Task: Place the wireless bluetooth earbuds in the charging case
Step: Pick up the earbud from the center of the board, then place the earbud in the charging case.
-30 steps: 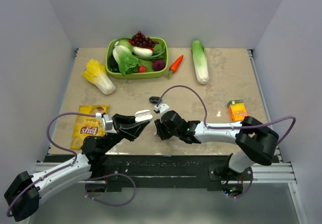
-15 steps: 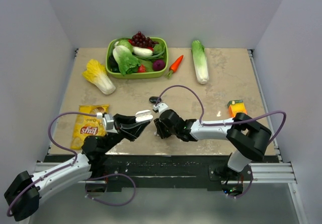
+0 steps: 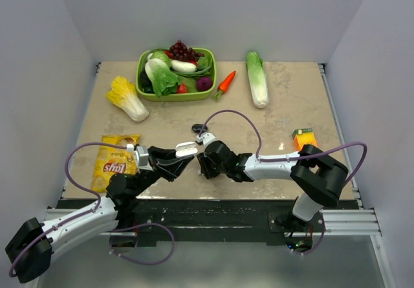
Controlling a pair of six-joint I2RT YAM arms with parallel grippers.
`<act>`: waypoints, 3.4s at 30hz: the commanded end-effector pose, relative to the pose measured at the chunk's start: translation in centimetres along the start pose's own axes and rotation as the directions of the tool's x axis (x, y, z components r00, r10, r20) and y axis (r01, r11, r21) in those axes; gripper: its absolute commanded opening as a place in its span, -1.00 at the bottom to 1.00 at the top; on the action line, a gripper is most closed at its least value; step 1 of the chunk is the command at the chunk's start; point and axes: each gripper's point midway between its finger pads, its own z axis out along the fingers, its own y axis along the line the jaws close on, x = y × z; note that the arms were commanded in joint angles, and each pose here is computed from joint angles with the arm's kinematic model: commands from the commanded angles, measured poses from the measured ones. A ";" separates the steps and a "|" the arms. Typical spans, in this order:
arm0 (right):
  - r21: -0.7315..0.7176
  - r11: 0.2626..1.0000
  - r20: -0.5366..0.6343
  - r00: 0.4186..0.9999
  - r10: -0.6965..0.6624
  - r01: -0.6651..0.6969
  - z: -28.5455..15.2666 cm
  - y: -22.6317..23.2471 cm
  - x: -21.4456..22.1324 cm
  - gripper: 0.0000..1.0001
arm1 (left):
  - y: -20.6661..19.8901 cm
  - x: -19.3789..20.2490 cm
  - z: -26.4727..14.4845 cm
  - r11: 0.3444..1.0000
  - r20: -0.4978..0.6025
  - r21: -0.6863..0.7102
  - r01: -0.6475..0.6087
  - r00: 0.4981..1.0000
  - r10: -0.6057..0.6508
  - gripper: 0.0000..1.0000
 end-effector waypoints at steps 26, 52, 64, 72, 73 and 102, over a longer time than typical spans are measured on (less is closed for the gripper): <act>-0.095 0.995 -0.015 1.000 -0.016 0.015 0.3 2.6 0.9 -0.31 | 0.5 3.3 -2.3 1.000 -0.055 0.002 0.002 0.998 -0.002 -1.00; -0.071 0.980 0.060 0.980 0.189 -0.185 -1.1 0.7 -1.5 -1.00 | 0.6 3.1 -2.2 1.000 -0.051 -0.005 -0.003 0.999 0.003 -1.00; -0.051 0.962 0.214 0.938 0.271 -0.266 -4.2 -1.9 -4.3 -1.00 | 0.8 3.0 -2.1 1.000 -0.044 -0.013 -0.006 0.999 0.005 -1.00; 0.048 0.981 0.394 0.906 0.156 -0.190 -11.5 -4.2 -8.7 -1.00 | 1.5 2.3 -1.5 0.999 -0.018 -0.051 -0.008 1.000 0.008 -1.00; 0.073 0.982 0.410 0.903 0.128 -0.172 -12.4 -4.7 -9.1 -1.00 | 1.7 2.4 -1.3 0.998 -0.021 -0.060 -0.013 1.000 0.011 -1.00; -0.176 0.941 0.660 0.744 -0.105 0.288 -27.6 3.9 -14.4 -1.00 | -1.5 -0.8 6.2 0.977 0.083 0.185 -0.107 0.992 0.093 -1.00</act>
